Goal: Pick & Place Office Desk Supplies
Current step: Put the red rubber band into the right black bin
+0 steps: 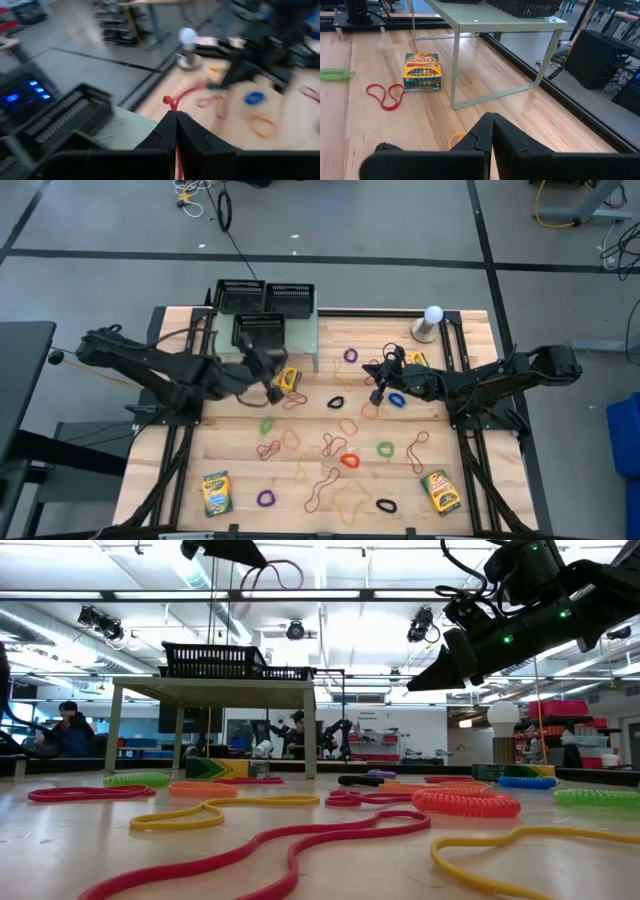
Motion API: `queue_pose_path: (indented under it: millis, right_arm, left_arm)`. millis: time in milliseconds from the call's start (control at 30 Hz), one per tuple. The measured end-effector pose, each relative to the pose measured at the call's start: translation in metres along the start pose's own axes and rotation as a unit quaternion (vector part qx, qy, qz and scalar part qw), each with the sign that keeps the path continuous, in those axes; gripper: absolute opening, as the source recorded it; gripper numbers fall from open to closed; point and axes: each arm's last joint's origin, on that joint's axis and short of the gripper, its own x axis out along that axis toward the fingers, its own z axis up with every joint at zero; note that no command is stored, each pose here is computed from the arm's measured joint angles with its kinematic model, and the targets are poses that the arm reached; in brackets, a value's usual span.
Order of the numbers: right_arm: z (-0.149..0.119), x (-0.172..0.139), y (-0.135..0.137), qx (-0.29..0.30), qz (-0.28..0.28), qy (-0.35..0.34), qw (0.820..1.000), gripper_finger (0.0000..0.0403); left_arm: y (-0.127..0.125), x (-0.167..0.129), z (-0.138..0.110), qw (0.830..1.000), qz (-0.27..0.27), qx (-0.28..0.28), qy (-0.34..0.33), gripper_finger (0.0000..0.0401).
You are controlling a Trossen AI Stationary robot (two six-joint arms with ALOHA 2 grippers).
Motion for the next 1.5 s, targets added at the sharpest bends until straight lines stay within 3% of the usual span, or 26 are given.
queue_pose_path:
  millis: [367, 567, 1267, 1500]
  right_arm:
    - [0.000, 0.000, 0.000, 0.000, 0.000, 0.000, 1.000, 0.0016]
    - [0.000, 0.000, 0.000, 0.000, 0.000, 0.000, 1.000, 0.0016]
    - [0.000, 0.000, 0.000, 0.000, 0.000, 0.000, 1.000, 0.0016]
    - [0.000, 0.000, 0.000, 0.000, 0.000, 0.000, 1.000, 0.0016]
  left_arm:
    - [0.038, 0.020, 0.007, 0.996, 0.086, -0.032, 0.001, 0.0007]
    - [0.051, 0.029, 0.007, 0.993, 0.118, -0.019, 0.010, 0.0007]
    - [0.084, 0.048, 0.000, 0.980, 0.190, -0.031, 0.050, 0.0007]
    - [0.093, 0.050, -0.014, 0.973, 0.205, -0.028, 0.104, 0.0007]
